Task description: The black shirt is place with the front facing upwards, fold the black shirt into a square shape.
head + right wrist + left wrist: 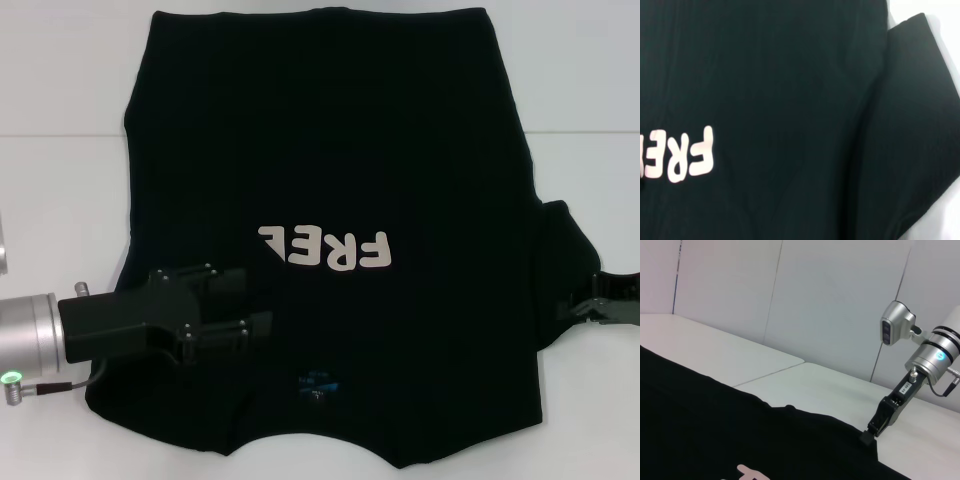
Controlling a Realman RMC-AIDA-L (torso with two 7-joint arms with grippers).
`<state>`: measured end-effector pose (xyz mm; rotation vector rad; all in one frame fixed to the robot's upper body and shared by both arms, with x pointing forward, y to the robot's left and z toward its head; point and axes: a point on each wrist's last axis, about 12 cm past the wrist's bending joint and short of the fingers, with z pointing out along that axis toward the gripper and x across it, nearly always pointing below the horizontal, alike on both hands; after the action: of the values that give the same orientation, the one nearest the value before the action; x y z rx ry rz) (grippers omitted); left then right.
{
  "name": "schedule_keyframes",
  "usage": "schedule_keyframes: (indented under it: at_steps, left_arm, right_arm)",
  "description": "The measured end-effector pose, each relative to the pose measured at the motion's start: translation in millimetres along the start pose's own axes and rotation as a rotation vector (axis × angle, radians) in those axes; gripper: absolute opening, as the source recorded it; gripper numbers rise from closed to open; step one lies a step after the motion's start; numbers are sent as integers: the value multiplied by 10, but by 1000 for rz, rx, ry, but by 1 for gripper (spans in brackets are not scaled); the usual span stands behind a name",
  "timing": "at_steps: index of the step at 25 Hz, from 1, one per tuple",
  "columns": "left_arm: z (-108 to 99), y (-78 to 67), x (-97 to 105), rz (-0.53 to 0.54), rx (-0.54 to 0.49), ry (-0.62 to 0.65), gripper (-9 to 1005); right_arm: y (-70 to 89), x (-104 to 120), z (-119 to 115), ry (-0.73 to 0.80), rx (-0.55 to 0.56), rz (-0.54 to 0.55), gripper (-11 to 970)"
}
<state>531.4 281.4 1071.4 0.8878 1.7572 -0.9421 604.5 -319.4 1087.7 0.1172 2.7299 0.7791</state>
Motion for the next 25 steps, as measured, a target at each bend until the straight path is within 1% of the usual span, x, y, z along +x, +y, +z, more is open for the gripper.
schedule_keyframes:
  at_steps: [3, 6, 13, 16, 21, 25]
  left_arm:
    - [-7, 3, -2, -1, -2, -2, 734]
    - [-19, 10, -5, -4, -6, -5, 734]
    - [-15, 16, -8, -7, -10, -7, 734]
    - [-38, 31, -24, -14, -23, -27, 734]
    - [-73, 50, -41, -20, -35, -42, 734]
    - [-76, 52, -40, -24, -37, -43, 734]
  right_arm:
    - [3, 0, 3, 4, 5, -6, 221]
    - [5, -2, 3, 7, 9, -11, 52]
    - [-18, -27, -36, -2, 19, -32, 53]
    - [-39, -54, -96, -22, 23, -39, 53]
    - [-84, -113, -303, -75, 24, -53, 39]
    - [-65, -160, -461, -101, 11, -87, 36]
